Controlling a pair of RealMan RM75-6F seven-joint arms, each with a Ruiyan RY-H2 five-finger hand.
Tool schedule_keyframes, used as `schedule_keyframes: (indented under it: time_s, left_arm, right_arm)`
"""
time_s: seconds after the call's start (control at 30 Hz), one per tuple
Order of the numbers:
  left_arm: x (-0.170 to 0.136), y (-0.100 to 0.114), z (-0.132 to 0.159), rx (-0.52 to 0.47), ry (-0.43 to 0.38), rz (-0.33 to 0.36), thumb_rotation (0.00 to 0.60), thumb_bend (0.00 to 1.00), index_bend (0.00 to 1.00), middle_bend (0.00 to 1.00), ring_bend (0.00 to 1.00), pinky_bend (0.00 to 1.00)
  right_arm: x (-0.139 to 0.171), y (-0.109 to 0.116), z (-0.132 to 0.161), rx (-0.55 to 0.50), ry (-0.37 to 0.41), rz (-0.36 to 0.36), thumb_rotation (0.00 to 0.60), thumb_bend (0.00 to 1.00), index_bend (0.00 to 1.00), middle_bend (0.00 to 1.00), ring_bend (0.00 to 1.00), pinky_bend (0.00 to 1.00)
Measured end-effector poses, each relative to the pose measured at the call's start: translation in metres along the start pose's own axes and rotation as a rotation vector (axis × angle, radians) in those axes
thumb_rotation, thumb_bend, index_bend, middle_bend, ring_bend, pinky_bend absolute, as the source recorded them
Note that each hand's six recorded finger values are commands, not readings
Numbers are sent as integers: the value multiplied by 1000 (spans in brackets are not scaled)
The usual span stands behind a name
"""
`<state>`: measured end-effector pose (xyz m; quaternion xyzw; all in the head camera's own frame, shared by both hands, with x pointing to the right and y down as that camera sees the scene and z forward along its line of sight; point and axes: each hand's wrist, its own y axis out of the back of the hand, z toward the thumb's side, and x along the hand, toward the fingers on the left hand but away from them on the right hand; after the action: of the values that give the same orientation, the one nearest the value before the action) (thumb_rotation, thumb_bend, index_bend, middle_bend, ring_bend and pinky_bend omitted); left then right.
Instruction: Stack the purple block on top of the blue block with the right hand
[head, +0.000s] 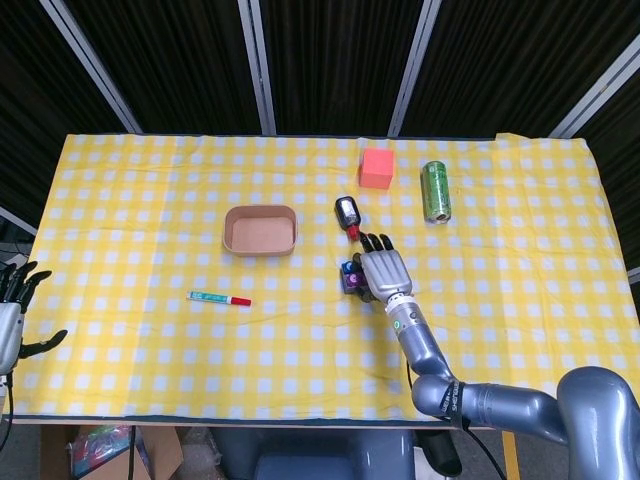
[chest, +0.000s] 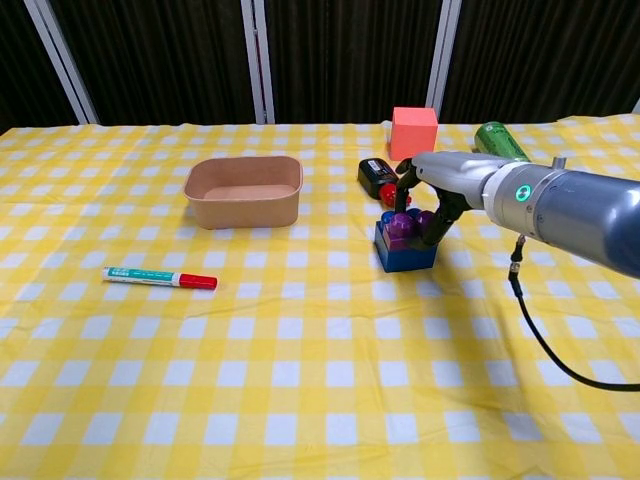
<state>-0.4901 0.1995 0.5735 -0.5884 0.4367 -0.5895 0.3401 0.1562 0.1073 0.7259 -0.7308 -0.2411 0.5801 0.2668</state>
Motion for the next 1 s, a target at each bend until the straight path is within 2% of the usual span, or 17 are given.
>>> schedule_keyframes:
  time_s: [0.4,0.5,0.57,0.63,0.7,0.77,0.8,1.0]
  left_arm:
    - [0,0,1,1,-2,0,600,182,170,67,0,52]
    - [0,-1,2,1,-3,-2,600,182,170,67,0,52]
    - [0,-1,2,2,-3,-3,600,181,170,67,0,52]
    - [0,-1,2,2,-3,-3,600,182,170,66,0,52]
    - [0,-1,2,2,-4,-3,600,182,170,67,0,52]
    - [0,-1,2,2,-4,-4,600,182,170,67,0,52]
    - [0,-1,2,2,-3,-4,600,182,170,67,0,52]
    - [0,-1,2,2,-1,-6,600,182,170,67,0,52]
  right_arm:
    - [-3,-4,-11,18,-11,32,600,583,648,0,0,0]
    - [-1,-2,-11,16,-3,32,600,626,634,0,0,0]
    - [1,-1,-10,17,6,33,600,666,569,0,0,0]
    - [3,1,-9,16,14,37,600,701,416,0,0,0]
    - [4,2,-9,12,22,42,600,715,205,0,0,0]
    - [6,3,-8,2,29,51,600,719,58,0,0,0]
    - [7,3,-9,-3,32,57,600,722,16,0,0,0]
    - [11,3,-11,4,29,91,600,733,0,0,0,0]
